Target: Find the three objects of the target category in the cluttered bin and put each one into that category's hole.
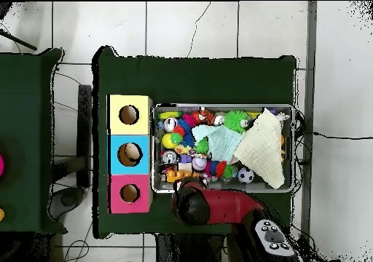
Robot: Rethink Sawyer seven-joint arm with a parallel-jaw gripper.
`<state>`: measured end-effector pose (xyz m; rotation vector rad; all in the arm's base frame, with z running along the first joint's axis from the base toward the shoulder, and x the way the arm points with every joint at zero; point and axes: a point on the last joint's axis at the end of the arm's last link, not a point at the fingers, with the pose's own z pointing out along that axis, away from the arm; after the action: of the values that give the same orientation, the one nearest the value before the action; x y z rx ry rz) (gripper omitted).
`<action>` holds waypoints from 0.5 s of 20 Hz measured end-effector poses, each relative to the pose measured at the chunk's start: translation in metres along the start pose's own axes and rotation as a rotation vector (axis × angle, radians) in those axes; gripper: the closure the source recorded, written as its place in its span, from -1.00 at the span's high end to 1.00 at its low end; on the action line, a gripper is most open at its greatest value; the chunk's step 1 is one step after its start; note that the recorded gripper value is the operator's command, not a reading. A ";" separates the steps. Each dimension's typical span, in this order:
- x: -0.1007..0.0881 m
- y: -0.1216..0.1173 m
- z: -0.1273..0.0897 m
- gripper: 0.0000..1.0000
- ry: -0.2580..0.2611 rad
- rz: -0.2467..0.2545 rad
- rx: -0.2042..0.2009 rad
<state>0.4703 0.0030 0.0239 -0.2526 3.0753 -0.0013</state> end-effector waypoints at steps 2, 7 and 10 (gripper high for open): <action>-0.002 0.000 0.000 1.00 0.007 0.001 0.000; -0.013 0.003 -0.001 1.00 0.032 0.000 0.004; -0.018 0.004 -0.002 1.00 0.041 0.000 0.005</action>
<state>0.4877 0.0102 0.0274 -0.2562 3.1155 -0.0148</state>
